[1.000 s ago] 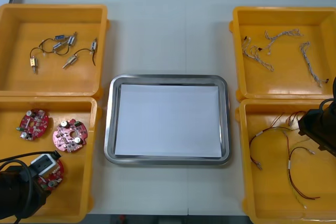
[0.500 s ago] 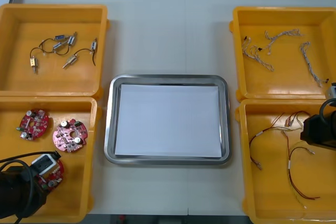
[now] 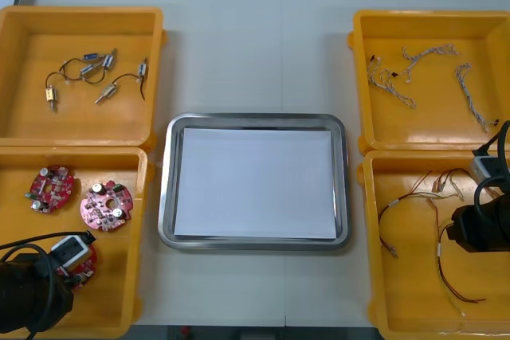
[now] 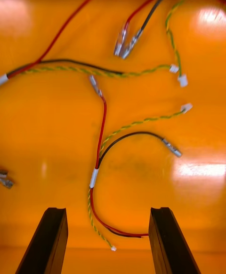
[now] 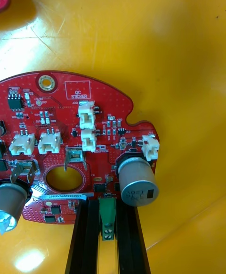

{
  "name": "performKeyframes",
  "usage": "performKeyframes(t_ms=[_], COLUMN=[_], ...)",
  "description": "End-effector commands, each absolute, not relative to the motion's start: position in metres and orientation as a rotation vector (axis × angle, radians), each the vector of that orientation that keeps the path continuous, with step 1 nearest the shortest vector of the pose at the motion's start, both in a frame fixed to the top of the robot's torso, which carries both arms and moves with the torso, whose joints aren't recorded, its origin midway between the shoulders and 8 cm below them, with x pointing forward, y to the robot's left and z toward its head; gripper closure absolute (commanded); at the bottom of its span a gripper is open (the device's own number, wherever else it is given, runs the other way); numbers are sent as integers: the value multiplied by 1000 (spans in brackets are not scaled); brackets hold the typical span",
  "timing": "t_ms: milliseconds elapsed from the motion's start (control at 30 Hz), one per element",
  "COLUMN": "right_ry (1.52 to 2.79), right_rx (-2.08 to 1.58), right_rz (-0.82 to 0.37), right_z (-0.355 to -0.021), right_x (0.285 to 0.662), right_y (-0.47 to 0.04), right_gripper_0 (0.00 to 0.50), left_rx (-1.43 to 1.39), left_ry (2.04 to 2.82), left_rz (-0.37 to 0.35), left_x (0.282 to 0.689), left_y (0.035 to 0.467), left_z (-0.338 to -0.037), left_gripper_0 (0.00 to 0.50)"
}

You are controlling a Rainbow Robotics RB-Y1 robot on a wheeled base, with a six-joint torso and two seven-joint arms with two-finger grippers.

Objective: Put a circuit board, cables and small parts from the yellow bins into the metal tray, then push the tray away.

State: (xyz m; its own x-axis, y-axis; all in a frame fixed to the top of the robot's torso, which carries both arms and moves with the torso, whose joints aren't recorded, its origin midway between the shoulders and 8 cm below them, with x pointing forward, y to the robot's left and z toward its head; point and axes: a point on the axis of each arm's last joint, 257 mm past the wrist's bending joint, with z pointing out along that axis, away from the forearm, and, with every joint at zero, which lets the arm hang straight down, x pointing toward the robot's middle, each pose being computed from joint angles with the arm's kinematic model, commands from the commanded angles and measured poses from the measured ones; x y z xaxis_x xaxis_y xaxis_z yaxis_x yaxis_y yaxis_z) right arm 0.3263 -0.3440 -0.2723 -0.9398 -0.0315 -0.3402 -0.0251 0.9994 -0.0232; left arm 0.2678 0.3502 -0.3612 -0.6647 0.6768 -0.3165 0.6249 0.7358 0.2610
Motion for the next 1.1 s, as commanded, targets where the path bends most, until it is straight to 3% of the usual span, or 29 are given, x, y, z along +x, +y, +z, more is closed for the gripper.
performKeyframes(t_ms=[33, 467, 600, 800, 1100], right_ry=[2794, 2804, 2787, 2792, 2794], right_rx=[-41, 36, 18, 49, 99], right_rz=[-14, -41, -80, -46, -15], right_z=[-283, -307, -313, -323, -339], right_x=[315, 311, 315, 314, 315], right_y=[-344, -345, -341, -336, -334], right_gripper_0=[0, 0, 0, 0, 0], left_rx=[1153, 1098, 1092, 1051, 843], left_ry=[2442, 2432, 2433, 2432, 2518], left_rz=[224, 248, 300, 348, 319], left_x=[284, 306, 315, 327, 345], left_y=[345, 382, 400, 417, 412], left_z=[-351, -286, -259, -228, -194], left_gripper_0=[500, 500, 500, 500, 500])
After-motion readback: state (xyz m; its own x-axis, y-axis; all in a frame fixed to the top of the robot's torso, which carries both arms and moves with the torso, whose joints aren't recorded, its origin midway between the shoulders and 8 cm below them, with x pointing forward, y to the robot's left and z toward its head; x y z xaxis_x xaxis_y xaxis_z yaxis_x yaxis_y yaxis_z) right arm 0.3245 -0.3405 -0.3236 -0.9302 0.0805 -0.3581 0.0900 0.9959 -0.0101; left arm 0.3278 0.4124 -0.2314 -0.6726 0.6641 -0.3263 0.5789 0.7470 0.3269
